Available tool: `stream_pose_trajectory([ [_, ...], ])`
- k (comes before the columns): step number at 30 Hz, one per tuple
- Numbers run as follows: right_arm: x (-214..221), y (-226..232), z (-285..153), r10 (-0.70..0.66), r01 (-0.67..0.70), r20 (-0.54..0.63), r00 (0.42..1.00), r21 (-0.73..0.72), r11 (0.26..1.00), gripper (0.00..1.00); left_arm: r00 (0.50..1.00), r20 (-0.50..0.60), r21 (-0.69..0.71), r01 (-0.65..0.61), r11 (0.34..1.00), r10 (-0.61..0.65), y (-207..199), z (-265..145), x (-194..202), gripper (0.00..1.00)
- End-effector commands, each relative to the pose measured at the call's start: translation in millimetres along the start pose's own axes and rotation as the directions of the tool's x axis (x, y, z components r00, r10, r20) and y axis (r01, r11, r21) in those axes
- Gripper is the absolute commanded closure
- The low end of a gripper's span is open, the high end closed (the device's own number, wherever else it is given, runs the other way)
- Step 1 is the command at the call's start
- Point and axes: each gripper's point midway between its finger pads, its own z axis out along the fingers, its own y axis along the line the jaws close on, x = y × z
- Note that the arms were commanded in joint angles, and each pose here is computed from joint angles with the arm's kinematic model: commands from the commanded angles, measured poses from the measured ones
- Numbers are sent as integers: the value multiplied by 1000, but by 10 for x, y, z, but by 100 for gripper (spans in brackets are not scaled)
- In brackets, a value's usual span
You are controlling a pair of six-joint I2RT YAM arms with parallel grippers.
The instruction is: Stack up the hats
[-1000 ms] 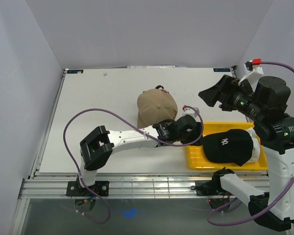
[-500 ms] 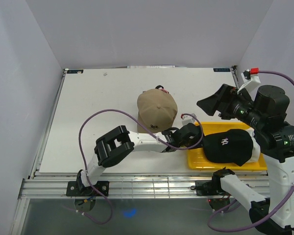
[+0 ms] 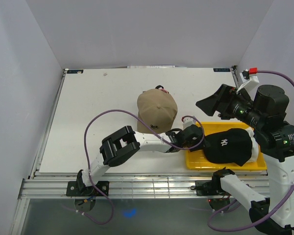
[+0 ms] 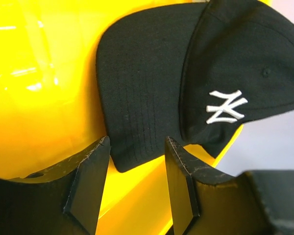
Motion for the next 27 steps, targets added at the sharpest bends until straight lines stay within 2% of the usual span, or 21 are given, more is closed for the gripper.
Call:
stream_pose_trajectory([
  [1,-48,41,2,-19,20,20,1000,-24,1000,11,1000,7,-94,6,996,-5,66,-17,-25,41],
  [8,-32,28,16,-19,19,14,1000,-23,1000,11,1000,12,-151,20,988,-18,71,-36,-30,42],
  [22,-8,10,9,-21,22,12,1000,-18,1000,11,1000,-10,-144,14,990,-16,70,187,33,40],
  [27,6,-6,5,-26,26,13,1000,-13,1000,10,1000,-10,-100,18,995,-19,7,204,37,41],
])
